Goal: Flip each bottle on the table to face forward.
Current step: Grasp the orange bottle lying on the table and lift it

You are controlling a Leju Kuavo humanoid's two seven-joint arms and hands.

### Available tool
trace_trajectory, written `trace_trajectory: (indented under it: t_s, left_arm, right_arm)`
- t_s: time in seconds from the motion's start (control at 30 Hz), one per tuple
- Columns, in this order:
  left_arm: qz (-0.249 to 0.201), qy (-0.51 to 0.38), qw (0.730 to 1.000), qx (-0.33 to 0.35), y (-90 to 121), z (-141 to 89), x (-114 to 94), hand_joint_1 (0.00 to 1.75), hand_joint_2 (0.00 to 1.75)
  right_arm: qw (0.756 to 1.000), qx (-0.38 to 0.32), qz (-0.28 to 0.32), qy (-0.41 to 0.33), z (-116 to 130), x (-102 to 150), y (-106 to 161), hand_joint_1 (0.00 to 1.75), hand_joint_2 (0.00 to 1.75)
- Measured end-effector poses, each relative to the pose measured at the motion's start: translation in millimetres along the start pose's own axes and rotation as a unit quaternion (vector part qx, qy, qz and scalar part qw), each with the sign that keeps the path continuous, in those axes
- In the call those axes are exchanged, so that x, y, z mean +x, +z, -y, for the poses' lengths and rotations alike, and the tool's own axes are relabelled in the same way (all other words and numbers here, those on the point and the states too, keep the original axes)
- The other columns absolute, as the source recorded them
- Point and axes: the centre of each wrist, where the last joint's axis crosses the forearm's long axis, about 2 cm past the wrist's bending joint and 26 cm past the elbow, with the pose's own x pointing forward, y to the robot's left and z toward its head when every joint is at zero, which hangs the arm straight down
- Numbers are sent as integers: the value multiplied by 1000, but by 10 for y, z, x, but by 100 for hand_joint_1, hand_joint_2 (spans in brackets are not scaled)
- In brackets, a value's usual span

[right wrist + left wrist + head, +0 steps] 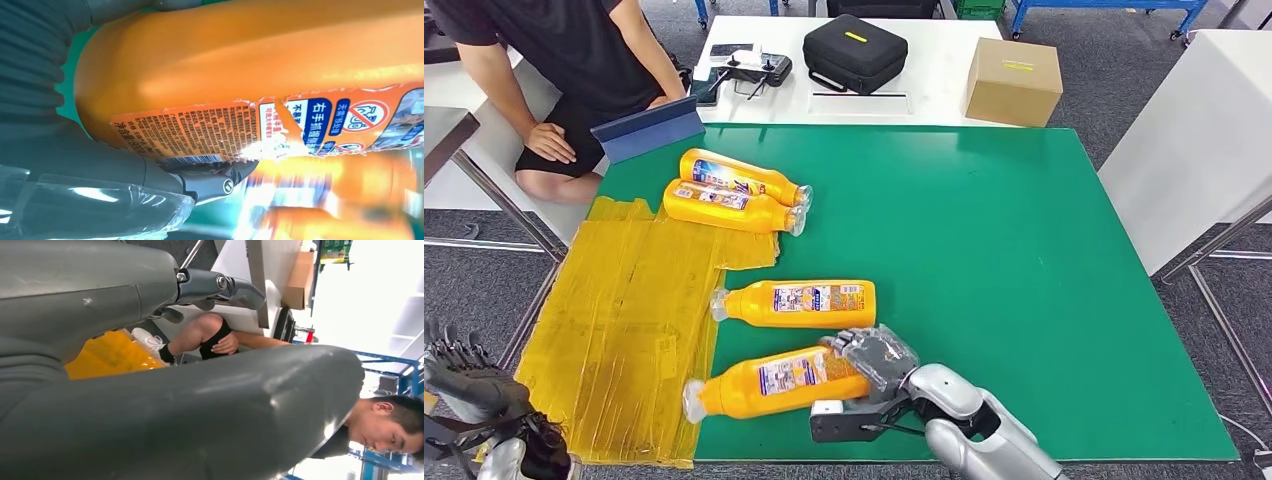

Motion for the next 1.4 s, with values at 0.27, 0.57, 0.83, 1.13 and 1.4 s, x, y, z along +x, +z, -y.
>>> trace_trajectory:
  t_s: [0.27,0.57,0.83,1.13,1.4]
  left_arm:
    - [-18,35,999,-18,148,56,40,0,0]
    - [-30,98,993,-56,262,297,112,0,175]
    - [-55,168,977,-117,401,730,162,0,175]
    - [-97,232,950,-186,591,1167,203,0,175]
    - [-121,265,932,-217,707,1365,224,0,175]
  right_arm:
    - [987,-149,33,-57,802,-86,100,175,175]
    - [979,-173,59,-87,950,-179,147,175,175]
    - [972,-165,70,-152,971,-139,-323,175,175]
    - [969,-137,63,-195,896,172,-887,175,175]
    - [971,-100,60,-210,821,350,-1139,175,175]
